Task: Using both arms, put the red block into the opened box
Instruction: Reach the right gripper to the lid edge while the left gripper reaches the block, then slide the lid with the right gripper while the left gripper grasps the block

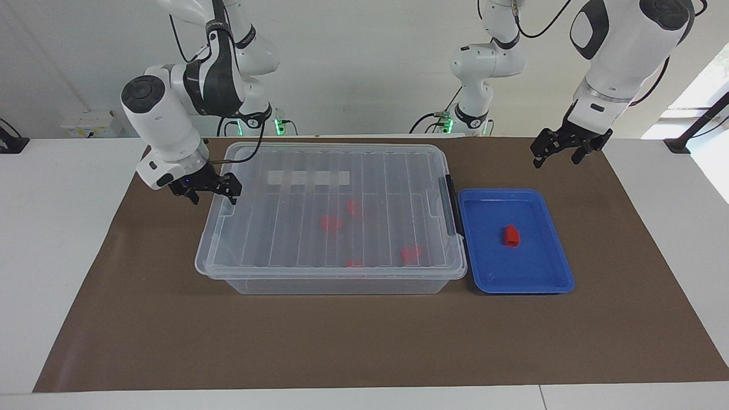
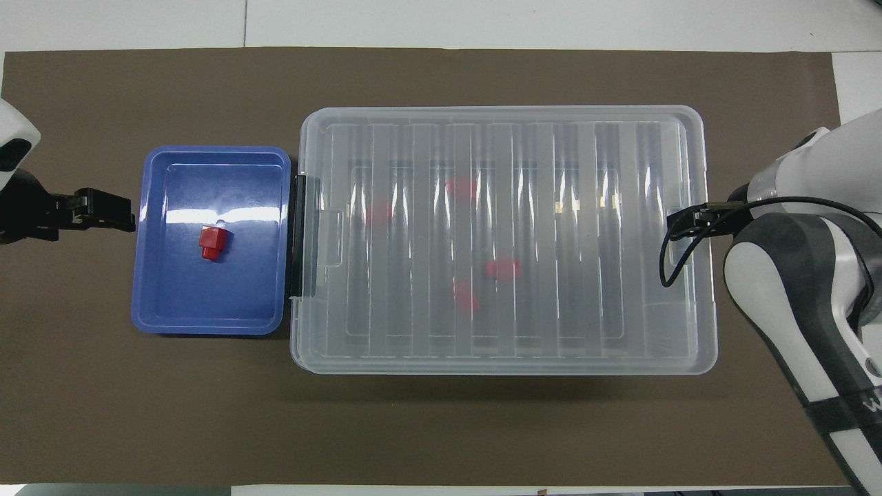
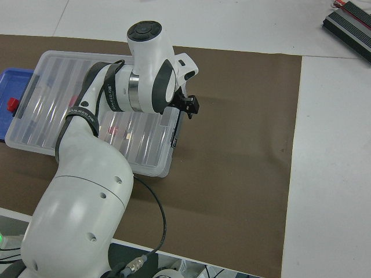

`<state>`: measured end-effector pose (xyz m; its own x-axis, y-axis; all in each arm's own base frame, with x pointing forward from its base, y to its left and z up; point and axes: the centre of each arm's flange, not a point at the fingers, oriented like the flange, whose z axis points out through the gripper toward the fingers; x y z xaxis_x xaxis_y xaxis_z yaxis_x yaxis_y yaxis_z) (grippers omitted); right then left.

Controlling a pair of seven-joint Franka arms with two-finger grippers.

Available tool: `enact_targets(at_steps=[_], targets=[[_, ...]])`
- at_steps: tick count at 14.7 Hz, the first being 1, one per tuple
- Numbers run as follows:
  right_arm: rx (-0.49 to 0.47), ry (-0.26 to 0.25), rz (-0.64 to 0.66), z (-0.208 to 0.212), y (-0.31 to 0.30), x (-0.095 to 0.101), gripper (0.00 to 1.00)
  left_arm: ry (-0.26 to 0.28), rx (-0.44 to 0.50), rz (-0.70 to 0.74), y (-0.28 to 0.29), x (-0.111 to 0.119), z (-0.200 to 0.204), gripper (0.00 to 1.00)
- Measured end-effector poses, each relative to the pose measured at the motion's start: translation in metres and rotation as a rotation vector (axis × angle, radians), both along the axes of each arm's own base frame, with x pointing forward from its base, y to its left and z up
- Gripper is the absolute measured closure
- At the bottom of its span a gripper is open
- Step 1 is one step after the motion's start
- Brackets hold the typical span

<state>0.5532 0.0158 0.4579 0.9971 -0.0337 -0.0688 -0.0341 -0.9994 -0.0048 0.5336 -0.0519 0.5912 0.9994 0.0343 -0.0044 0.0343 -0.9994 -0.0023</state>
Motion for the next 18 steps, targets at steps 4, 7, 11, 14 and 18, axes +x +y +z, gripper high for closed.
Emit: enact_targets(at_steps=[4,7,11,14,18], targets=[[0.003,0.0,0.017,0.0,-0.016,-0.001,0.0,-0.023,-0.002,0.0,0.0,0.003,-0.007,0.01],[0.006,-0.002,0.033,0.0,-0.038,-0.001,0.0,-0.044,-0.004,0.0,-0.001,0.007,-0.025,0.01],[0.008,-0.013,0.048,0.001,-0.058,-0.002,0.0,-0.08,-0.008,0.001,-0.001,0.012,-0.089,0.01],[0.01,-0.016,0.063,0.001,-0.072,-0.003,0.0,-0.074,-0.013,-0.003,-0.002,0.02,-0.142,0.01],[0.008,-0.038,0.079,0.002,-0.098,-0.003,0.0,-0.091,-0.022,-0.006,-0.005,0.025,-0.208,0.09]])
